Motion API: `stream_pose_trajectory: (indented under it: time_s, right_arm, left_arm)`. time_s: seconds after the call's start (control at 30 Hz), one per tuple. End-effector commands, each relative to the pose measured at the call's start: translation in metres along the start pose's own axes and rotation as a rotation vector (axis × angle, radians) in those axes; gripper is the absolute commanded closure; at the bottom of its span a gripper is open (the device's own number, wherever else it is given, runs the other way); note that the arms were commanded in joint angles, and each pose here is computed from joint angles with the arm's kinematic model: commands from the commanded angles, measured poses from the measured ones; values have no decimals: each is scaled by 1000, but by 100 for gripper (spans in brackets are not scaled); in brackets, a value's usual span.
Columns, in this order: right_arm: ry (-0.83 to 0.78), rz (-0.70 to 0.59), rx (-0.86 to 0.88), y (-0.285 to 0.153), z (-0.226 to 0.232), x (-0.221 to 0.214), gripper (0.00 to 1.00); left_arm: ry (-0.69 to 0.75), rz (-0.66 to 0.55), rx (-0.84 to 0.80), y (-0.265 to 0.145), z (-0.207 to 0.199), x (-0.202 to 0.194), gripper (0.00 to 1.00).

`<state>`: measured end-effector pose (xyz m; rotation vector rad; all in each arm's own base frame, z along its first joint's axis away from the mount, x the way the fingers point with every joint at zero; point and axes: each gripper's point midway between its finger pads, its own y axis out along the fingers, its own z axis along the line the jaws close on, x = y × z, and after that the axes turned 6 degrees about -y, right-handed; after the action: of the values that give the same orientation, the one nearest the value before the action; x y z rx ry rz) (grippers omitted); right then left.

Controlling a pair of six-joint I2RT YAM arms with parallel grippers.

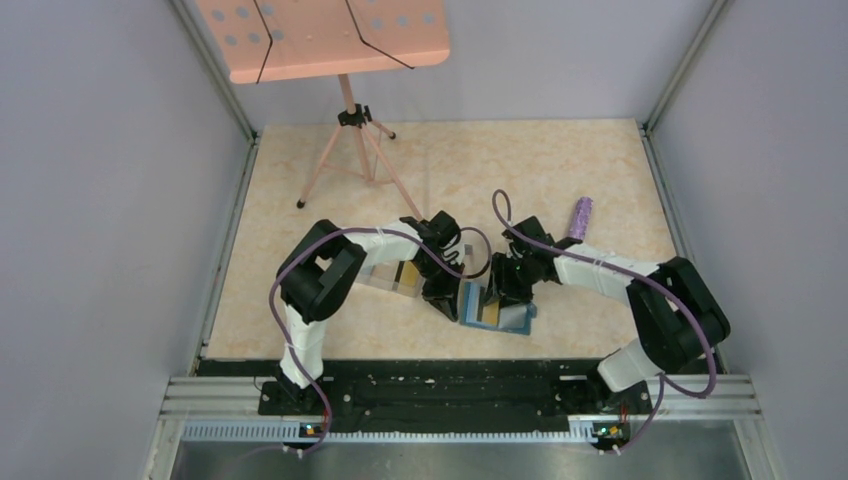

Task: Put the credit cards into the card holder
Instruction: Insert the credit card into the card holder.

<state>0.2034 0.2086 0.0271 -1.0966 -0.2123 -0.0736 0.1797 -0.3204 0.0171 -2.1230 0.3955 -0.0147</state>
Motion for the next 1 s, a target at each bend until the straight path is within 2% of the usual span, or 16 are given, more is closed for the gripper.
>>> stream_pose_trajectory:
  time_s: [0.0,0.1,0.27,0.3,0.57,0.67,0.73,0.83,0.97]
  right_arm:
    - [-32,-12,62,8,16,9,57]
    - [-41,3,84,11,23,12,69]
    - [-42,7,113,10,34,14,99]
    - [-36,6,125,9,36,14,100]
    - [15,-4,178,3,45,10,100]
    - [21,-11,162,0,42,8,85]
    - [27,-12,154,-1,40,6,74]
    - [36,-13,148,-2,38,3,67]
    - [40,-15,140,-3,36,2,59]
  left_arm:
    - [30,-10,53,14,11,6,100]
    - [31,-6,56,13,12,4,100]
    - [35,-1,62,13,13,3,100]
    - [34,0,63,12,13,3,100]
    - [60,-23,92,3,12,7,100]
    - [85,-74,124,-11,10,12,95]
    - [104,-121,154,-24,8,16,87]
    - [122,-184,183,-39,5,22,76]
    - [127,-206,189,-47,2,23,74]
